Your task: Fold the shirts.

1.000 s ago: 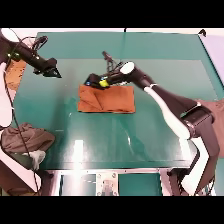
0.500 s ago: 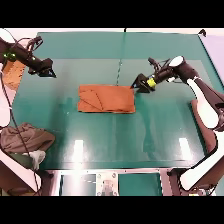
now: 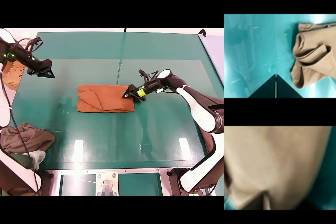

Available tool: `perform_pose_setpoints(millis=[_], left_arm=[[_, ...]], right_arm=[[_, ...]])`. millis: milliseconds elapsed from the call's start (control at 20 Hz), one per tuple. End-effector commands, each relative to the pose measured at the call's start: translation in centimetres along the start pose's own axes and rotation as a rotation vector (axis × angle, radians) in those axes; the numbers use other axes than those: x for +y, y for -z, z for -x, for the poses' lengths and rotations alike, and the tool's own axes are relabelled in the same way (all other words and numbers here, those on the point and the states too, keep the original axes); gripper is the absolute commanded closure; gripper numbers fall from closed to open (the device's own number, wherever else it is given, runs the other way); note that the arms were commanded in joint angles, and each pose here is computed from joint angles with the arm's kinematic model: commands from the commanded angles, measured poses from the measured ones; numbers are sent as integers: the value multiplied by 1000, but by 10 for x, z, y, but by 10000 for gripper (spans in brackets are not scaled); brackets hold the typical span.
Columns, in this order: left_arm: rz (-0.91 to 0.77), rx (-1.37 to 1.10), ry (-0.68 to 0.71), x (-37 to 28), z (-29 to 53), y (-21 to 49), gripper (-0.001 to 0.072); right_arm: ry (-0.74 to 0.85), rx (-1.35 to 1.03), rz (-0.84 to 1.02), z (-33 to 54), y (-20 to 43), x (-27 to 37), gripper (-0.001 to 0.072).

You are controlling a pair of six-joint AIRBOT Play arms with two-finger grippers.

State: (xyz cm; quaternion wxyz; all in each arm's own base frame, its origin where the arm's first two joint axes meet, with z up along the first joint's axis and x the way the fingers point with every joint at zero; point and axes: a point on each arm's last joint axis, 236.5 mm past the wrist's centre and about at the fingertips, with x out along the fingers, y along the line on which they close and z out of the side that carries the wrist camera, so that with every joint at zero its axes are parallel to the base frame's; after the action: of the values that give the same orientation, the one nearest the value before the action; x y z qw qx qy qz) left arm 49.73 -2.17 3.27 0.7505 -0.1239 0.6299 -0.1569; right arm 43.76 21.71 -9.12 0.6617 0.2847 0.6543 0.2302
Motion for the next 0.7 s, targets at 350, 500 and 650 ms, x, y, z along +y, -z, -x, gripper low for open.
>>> perform_pose_setpoints(millis=[350,500,650], left_arm=[[1,0,-1,0,0,0,681],[1,0,-1,0,0,0,681],[1,-1,1,0,0,0,681]], right_arm=[[-73,-298,152,166,-57,70,694],[-46,-484,112,287,-63,53,694],[3,-678,28,387,-65,8,695]])
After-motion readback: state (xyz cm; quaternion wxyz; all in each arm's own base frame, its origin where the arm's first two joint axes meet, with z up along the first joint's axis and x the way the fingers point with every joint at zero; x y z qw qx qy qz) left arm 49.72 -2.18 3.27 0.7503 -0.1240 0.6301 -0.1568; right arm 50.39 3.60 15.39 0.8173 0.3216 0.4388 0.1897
